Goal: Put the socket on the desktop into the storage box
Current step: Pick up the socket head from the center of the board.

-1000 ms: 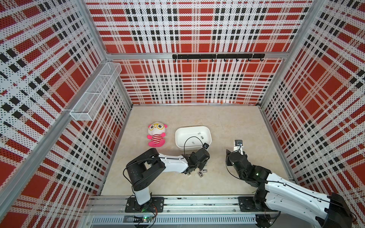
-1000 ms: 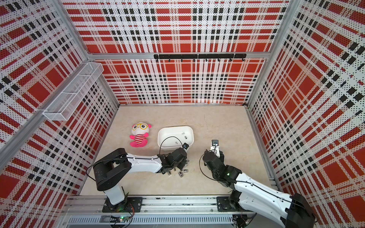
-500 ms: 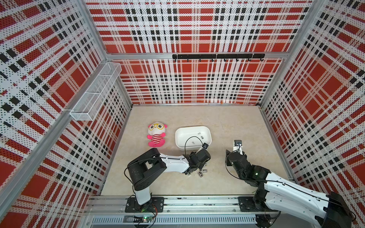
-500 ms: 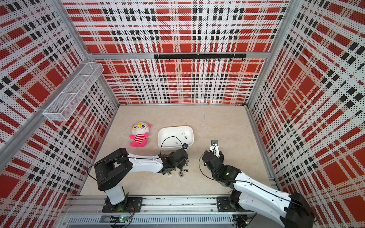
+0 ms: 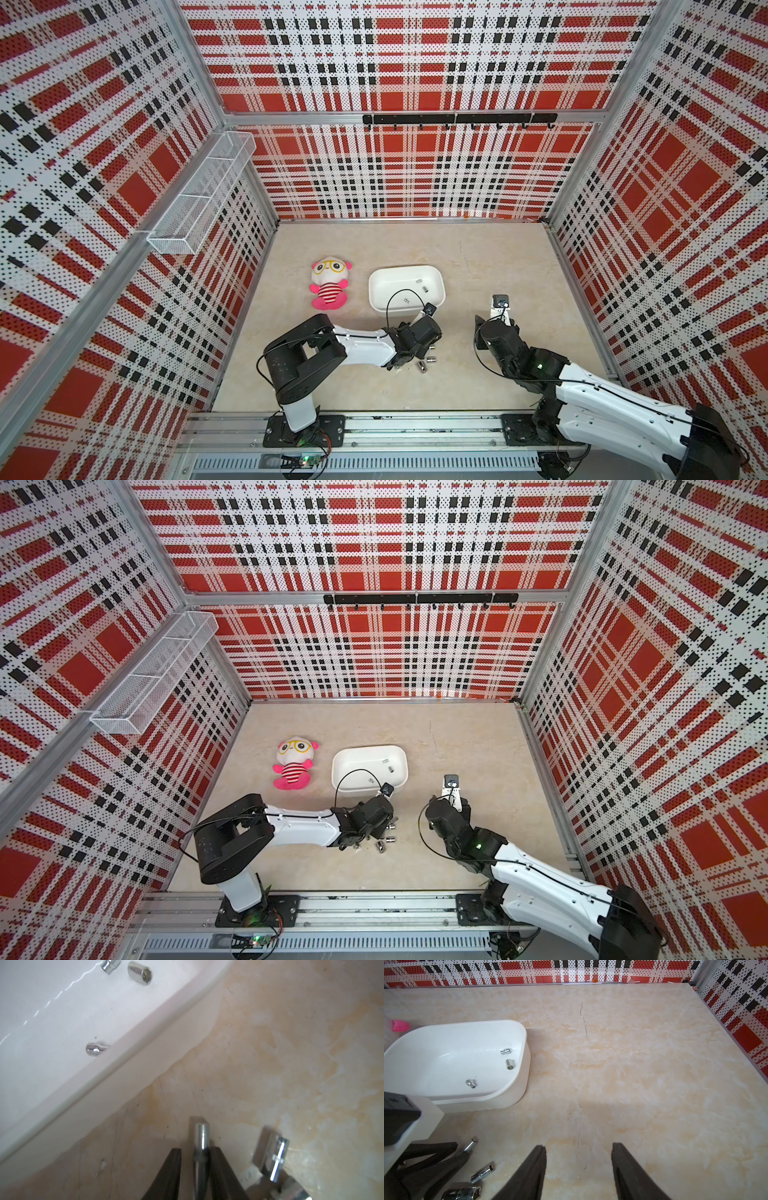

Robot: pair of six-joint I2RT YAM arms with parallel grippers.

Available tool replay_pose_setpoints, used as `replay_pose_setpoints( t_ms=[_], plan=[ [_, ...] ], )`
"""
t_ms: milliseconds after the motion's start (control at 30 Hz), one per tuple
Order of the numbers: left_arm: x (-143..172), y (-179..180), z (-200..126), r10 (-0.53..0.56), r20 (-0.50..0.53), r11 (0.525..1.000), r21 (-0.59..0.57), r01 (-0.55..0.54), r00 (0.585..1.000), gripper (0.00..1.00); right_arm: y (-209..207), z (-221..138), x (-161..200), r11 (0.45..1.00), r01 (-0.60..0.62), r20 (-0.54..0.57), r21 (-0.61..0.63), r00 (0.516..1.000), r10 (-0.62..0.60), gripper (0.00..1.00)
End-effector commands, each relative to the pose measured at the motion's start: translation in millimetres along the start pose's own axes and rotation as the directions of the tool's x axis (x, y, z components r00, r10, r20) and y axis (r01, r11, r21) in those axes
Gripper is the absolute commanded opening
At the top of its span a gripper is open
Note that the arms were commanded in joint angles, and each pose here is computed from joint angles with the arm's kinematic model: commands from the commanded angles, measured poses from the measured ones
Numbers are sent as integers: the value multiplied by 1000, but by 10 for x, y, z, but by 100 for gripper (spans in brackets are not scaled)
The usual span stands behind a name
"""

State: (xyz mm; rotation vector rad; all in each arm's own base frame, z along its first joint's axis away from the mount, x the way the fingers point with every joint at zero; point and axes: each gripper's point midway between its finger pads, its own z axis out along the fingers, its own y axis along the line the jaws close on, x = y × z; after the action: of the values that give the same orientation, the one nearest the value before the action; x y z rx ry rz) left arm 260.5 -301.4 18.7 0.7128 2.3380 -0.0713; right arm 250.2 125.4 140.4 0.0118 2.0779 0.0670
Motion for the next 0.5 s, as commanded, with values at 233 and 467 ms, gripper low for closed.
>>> replay_pose_setpoints(
  t_ms=[233, 467],
  plan=[
    [116, 52, 19, 2, -31, 1000, -21, -2, 1000, 18, 2, -22, -93, 1000, -15, 15, 3, 1000, 15, 57],
    [-6, 114, -88, -7, 23, 998, -68, 9, 1000, 1, 12, -19, -97, 1000, -14, 14, -1, 1000, 14, 56]
  ],
)
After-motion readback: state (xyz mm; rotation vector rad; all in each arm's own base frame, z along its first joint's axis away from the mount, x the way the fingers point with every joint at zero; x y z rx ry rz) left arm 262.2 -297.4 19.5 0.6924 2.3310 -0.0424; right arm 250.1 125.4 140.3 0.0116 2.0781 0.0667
